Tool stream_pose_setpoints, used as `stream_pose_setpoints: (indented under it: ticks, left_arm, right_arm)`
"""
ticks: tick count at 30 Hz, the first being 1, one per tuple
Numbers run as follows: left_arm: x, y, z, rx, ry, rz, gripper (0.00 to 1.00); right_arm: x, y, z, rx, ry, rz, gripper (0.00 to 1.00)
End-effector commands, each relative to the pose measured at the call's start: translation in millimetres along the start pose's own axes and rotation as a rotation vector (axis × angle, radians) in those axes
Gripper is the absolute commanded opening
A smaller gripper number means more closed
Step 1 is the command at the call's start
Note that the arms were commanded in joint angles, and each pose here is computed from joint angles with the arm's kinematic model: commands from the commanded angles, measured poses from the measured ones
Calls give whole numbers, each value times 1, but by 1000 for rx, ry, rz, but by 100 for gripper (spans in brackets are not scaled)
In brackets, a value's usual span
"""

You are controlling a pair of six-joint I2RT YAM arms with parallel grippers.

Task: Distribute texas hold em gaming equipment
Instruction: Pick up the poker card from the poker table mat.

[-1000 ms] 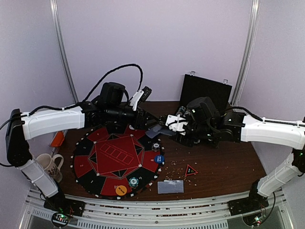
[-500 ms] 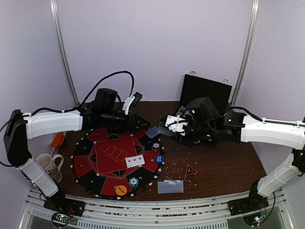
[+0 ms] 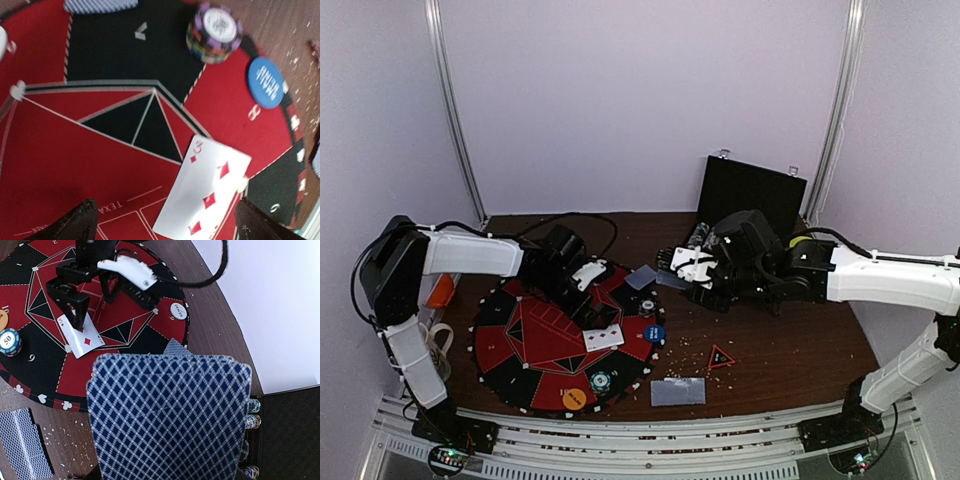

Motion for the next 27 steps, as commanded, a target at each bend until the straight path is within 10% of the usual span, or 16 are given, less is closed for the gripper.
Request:
stream_pose_setpoints:
  ticks: [1, 13, 27]
  left_arm:
    - [18, -6, 17, -9, 164, 118, 98]
    - [33, -42, 44, 64, 276, 232, 74]
    - [11, -47, 21, -63, 239, 234, 11]
  right_arm:
    - [-2, -4, -9, 28, -26, 22, 50]
    - [2, -6, -11, 46, -17, 19, 50]
    - [-3, -9, -11, 52, -16, 12, 50]
Point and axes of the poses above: each gripper's point midway between its finger pads, its own z axis out along the fingers, its own y axis along the line the jaws close on, x = y × z, the point moved 8 cm from there along -z, back along the fingers, and after that the axes turned 13 degrees about z, right-handed, at the moved point
